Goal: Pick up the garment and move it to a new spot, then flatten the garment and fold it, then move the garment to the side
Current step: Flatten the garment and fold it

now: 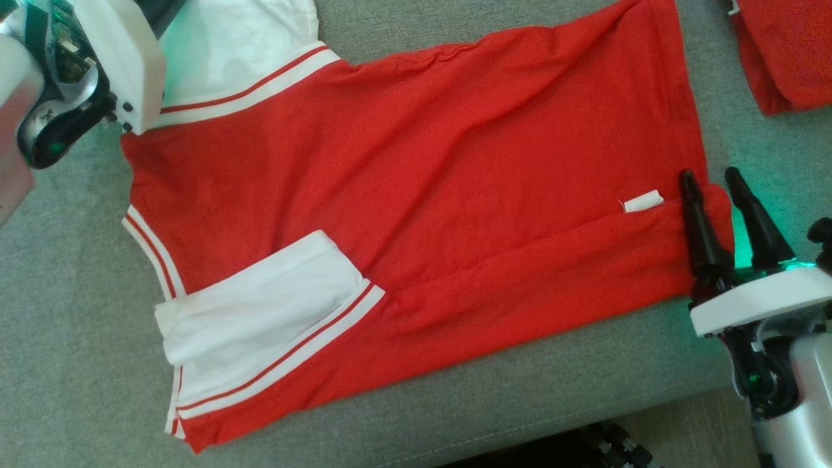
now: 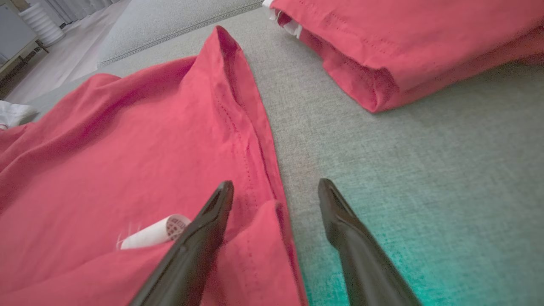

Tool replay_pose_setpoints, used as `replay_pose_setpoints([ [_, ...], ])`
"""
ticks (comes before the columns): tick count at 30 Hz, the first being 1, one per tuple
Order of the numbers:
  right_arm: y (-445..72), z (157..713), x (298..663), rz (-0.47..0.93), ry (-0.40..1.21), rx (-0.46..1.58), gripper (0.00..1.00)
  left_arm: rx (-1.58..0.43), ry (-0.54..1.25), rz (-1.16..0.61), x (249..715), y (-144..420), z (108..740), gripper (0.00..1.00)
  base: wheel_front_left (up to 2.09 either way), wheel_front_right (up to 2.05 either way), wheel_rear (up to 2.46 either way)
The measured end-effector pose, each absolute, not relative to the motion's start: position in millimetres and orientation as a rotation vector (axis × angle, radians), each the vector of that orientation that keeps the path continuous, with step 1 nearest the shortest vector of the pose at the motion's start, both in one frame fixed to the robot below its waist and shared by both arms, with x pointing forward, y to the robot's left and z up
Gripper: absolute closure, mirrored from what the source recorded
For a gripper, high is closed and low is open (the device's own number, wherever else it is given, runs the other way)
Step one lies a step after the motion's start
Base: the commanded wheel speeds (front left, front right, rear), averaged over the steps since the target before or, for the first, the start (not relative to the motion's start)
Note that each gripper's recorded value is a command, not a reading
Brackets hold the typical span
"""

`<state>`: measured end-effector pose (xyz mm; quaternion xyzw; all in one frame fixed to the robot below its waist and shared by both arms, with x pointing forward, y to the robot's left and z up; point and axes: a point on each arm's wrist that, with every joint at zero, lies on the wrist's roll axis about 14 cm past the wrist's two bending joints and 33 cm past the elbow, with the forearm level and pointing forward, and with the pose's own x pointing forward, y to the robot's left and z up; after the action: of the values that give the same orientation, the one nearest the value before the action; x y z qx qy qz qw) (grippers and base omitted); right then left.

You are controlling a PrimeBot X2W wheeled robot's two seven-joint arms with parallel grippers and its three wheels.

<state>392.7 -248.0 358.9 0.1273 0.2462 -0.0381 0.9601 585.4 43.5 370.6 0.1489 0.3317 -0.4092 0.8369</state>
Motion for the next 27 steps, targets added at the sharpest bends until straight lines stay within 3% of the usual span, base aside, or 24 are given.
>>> replay_pose_setpoints([
  [11,-251,378,419,-0.045,0.432,0.234,0.0,0.312,0.516,-0.843,603,52,413,1.0,0.0,0.0,0.0],
  [20,-233,373,426,0.009,0.458,0.234,0.0,0.285,0.483,-0.787,611,71,417,1.0,0.0,0.0,0.0],
  [27,-219,394,487,0.117,0.456,0.151,0.0,0.281,0.465,-0.788,611,70,418,1.0,0.0,0.0,0.0],
])
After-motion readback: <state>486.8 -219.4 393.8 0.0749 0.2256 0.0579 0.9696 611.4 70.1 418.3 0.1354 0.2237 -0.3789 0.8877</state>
